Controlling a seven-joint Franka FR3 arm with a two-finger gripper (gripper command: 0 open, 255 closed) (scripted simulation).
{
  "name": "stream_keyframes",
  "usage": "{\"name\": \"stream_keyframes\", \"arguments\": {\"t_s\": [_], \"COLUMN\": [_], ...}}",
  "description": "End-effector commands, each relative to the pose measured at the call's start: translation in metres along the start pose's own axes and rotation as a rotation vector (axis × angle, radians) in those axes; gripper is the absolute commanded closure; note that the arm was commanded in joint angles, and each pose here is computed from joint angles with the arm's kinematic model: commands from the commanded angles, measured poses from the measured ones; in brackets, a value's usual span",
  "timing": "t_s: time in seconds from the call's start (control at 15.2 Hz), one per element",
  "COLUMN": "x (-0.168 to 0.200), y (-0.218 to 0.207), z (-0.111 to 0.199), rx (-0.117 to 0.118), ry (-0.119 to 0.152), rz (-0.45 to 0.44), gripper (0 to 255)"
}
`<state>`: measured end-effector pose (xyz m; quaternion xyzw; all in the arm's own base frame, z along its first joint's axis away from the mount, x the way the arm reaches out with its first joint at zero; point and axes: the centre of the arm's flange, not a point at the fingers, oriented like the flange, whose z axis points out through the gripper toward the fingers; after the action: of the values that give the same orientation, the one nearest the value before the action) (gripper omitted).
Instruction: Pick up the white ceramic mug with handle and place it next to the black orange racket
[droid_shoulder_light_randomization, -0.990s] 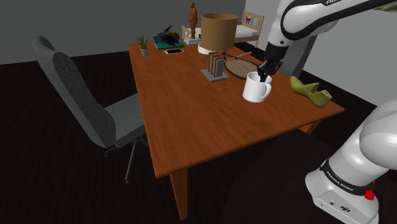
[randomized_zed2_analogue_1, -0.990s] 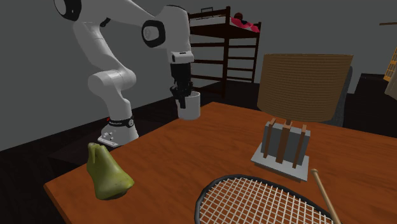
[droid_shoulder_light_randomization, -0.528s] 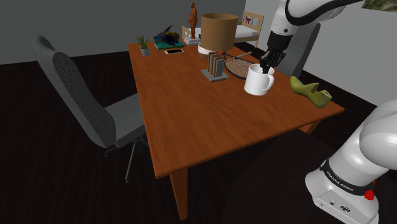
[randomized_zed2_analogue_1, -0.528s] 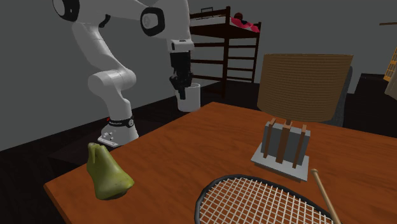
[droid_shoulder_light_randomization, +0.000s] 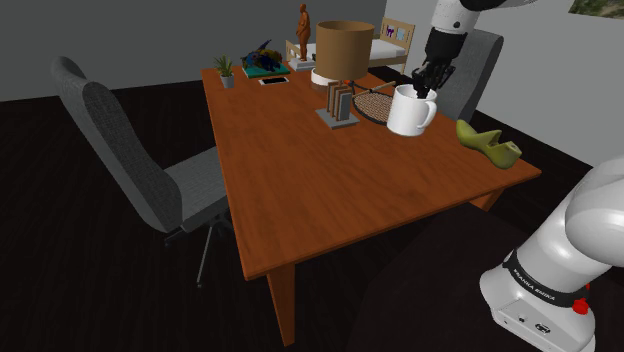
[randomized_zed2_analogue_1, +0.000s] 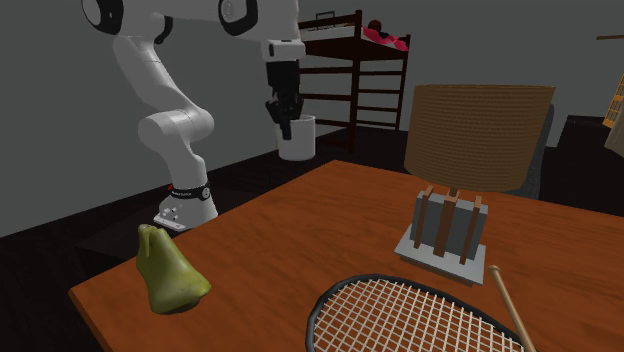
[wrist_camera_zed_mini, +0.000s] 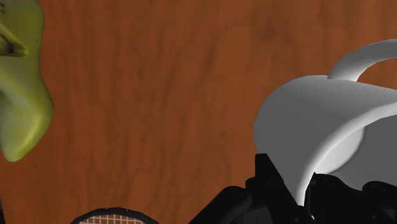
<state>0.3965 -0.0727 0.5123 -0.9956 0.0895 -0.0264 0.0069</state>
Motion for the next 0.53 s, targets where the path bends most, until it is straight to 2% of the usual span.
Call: {"name": "stream_keyframes", "arguments": {"t_s": [0.0, 0.46], "x": [-0.001, 0.042], "y": [0.000, 0.081], "z": [-0.009, -0.009], "rx": [0.000, 0.000], "ry": [0.000, 0.000], "rz": [0.000, 0.000], "gripper": [255, 255]}}
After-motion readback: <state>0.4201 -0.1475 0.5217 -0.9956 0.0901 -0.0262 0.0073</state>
